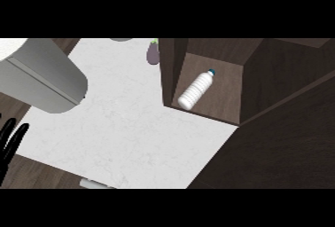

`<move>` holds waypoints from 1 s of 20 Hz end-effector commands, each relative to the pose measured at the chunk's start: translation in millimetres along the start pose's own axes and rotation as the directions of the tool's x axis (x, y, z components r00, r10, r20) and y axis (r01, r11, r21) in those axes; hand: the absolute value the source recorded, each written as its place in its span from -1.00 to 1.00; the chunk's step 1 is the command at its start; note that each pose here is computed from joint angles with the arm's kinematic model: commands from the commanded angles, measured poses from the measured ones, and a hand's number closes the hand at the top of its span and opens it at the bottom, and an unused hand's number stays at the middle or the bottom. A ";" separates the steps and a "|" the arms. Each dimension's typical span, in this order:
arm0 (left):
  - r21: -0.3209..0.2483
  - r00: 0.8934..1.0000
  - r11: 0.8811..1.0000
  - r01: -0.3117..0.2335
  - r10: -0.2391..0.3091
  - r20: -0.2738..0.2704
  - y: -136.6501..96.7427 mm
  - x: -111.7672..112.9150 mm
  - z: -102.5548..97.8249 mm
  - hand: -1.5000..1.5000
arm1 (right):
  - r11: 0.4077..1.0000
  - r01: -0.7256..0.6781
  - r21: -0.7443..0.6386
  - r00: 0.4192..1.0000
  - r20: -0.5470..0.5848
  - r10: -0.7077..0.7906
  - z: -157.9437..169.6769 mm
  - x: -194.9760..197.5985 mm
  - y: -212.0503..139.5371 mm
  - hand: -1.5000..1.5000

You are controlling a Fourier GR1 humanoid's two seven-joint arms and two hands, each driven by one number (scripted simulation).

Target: Pick up the bottled water, place it into the cabinet and close the cabinet

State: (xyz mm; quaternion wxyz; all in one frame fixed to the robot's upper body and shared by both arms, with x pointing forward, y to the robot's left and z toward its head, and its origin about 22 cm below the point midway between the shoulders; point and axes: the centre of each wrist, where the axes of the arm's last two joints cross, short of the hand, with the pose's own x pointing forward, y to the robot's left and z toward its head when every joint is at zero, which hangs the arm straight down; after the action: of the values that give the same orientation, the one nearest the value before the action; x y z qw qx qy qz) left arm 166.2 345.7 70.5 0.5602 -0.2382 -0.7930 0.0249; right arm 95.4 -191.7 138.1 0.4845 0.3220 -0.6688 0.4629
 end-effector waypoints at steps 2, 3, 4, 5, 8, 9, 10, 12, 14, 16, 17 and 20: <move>-0.024 1.000 1.000 -0.003 0.003 0.017 -0.7 2.5 -6.7 -1.00 | 0.984 0.170 0.057 0.983 0.059 -0.174 -16.4 -6.1 14.3 1.00; -0.023 1.000 1.000 -0.006 0.006 0.014 0.5 2.2 -5.5 -1.00 | 0.984 0.175 0.035 0.982 0.065 -0.177 -16.8 -8.1 12.9 1.00; -0.032 1.000 0.999 -0.005 0.005 0.012 0.0 5.4 -6.9 -1.00 | 0.981 0.192 0.016 0.978 0.078 -0.192 -16.7 -8.2 12.3 1.00; -0.028 1.000 1.000 0.000 0.000 0.014 2.3 3.8 -6.5 -1.00 | 0.982 0.190 0.004 0.979 0.078 -0.189 -16.8 -9.6 10.1 1.00; -0.034 1.000 0.999 0.002 -0.001 0.021 2.3 5.5 -9.0 -1.00 | 0.981 0.189 -0.048 0.981 0.056 -0.186 -17.3 -13.5 5.6 1.00; -0.024 1.000 1.000 0.004 -0.004 0.010 5.3 5.3 -6.9 -1.00 | 0.983 0.167 -0.076 0.985 0.063 -0.163 -17.3 -11.5 1.4 1.00; -0.035 1.000 0.999 0.010 -0.009 0.026 4.8 7.9 -9.7 -1.00 | 0.984 0.146 -0.099 0.988 0.064 -0.140 -18.4 -11.2 -2.2 1.00; -0.027 1.000 1.000 0.007 -0.007 0.012 7.1 6.4 -7.5 -1.00 | 0.992 0.068 -0.109 0.998 0.016 -0.067 -19.7 -10.7 -12.4 1.00; -0.037 1.000 0.999 0.004 -0.004 -0.007 5.4 6.6 -8.7 -1.00 | 0.993 0.022 -0.116 0.999 -0.027 -0.025 -22.9 -11.0 -20.0 1.00; -0.022 1.000 1.000 0.007 -0.007 0.008 8.2 5.1 -8.9 -1.00 | 0.992 -0.009 -0.127 0.997 -0.075 -0.001 -27.7 -16.8 -30.1 1.00; -0.032 1.000 0.999 -0.006 0.005 -0.009 6.8 3.4 -7.3 -1.00 | 0.992 -0.016 -0.126 0.996 -0.085 0.005 -31.3 -17.8 -33.3 1.00; -0.029 1.000 1.000 0.003 -0.003 -0.006 9.3 4.6 -7.3 -1.00 | 0.990 -0.055 -0.130 0.988 -0.148 0.035 -39.3 -21.8 -47.3 1.00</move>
State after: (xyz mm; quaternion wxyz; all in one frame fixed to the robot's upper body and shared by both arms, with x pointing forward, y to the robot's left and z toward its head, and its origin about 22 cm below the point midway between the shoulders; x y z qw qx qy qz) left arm 174.7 352.3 74.9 0.5563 -0.2461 -0.7936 0.0140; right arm 138.8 -182.2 137.4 0.5151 0.2770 -0.6710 0.4558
